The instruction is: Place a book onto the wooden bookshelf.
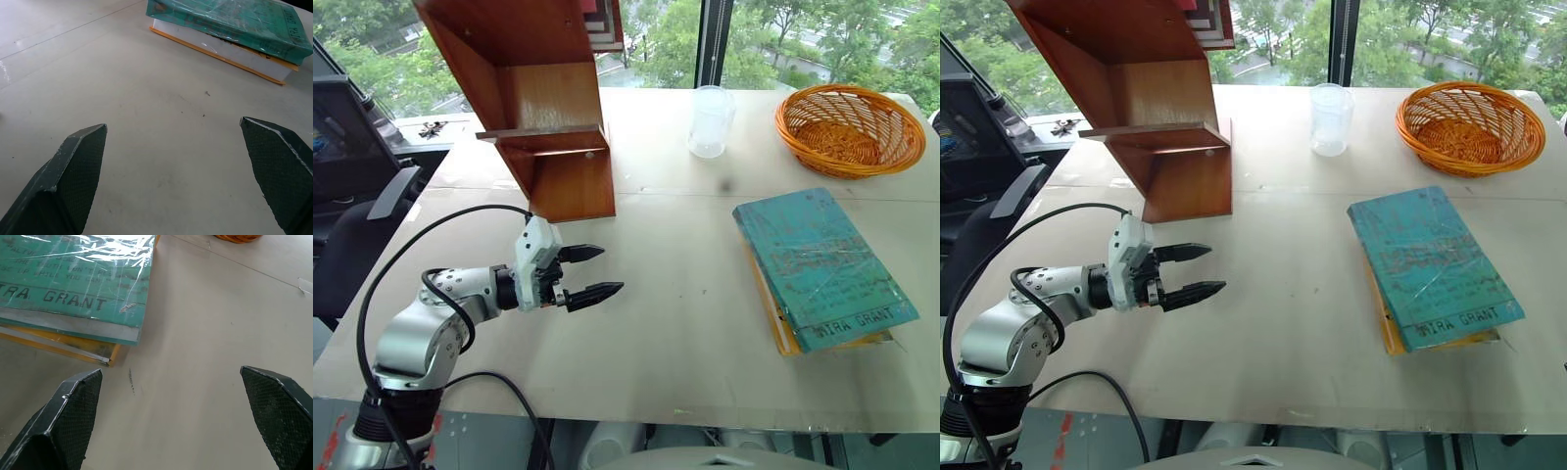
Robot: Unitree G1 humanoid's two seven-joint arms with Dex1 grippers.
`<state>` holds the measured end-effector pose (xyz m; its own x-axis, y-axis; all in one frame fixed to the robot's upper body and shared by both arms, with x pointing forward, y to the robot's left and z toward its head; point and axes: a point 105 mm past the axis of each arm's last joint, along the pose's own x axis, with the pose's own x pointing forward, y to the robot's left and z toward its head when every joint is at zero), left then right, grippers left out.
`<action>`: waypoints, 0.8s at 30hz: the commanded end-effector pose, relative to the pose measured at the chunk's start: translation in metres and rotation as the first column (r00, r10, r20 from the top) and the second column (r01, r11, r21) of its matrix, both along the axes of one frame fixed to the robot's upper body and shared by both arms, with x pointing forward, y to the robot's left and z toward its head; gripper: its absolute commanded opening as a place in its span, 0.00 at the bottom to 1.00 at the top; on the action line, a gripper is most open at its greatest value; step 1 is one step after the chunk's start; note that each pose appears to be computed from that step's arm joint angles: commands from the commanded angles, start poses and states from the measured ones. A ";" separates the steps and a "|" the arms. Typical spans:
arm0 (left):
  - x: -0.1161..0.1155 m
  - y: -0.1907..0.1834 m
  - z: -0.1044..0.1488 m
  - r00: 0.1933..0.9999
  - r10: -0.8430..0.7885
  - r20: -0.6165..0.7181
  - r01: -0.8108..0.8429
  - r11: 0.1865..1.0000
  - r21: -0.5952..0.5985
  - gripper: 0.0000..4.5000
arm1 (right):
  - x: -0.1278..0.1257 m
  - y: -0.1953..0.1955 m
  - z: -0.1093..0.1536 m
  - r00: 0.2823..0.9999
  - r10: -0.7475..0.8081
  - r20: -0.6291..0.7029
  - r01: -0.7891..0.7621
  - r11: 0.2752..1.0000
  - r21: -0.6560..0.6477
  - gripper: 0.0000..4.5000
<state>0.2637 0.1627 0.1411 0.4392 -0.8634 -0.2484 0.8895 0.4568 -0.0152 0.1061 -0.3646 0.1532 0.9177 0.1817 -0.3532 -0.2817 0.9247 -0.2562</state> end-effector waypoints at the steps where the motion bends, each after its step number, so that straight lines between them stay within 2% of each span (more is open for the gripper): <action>1: 0.004 -0.007 0.018 0.997 -0.027 0.073 0.030 0.999 -0.035 1.00 | 0.011 0.009 0.012 0.995 0.009 0.096 -0.007 1.000 -0.020 1.00; 4: 0.002 -0.019 0.030 0.994 -0.072 0.086 0.080 0.993 -0.089 1.00 | 0.034 0.028 0.028 0.977 -0.011 0.213 0.011 1.000 0.001 1.00; 6: -0.002 -0.024 0.034 0.990 -0.108 0.094 0.117 0.988 -0.100 1.00 | 0.043 0.040 0.033 0.978 0.003 0.209 -0.010 0.999 0.031 1.00; 8: -0.007 -0.031 0.040 0.982 -0.150 0.111 0.162 0.981 -0.109 1.00 | 0.058 0.054 0.045 0.981 0.020 0.192 -0.020 1.000 -0.001 1.00; 11: -0.015 -0.041 0.047 0.964 -0.217 0.152 0.235 0.966 -0.108 1.00 | 0.080 0.079 0.060 0.981 0.104 0.162 -0.108 0.994 0.015 1.00; 15: -0.018 -0.051 0.054 0.947 -0.253 0.198 0.279 0.953 -0.117 1.00 | 0.111 0.071 0.053 0.998 0.004 0.064 0.001 0.997 -0.082 0.74; 19: -0.023 -0.058 0.058 0.936 -0.285 0.206 0.317 0.938 -0.140 1.00 | 0.132 0.055 0.041 0.997 -0.079 -0.008 0.076 0.975 -0.208 0.29; 22: -0.033 -0.062 0.057 0.920 -0.338 0.200 0.367 0.922 -0.127 1.00 | 0.145 0.041 0.035 0.989 -0.139 -0.050 0.121 0.955 -0.272 0.01; 24: -0.037 -0.063 0.056 0.914 -0.358 0.192 0.385 0.914 -0.127 1.00 | 0.152 0.037 0.036 0.987 -0.150 -0.062 0.125 0.948 -0.294 0.01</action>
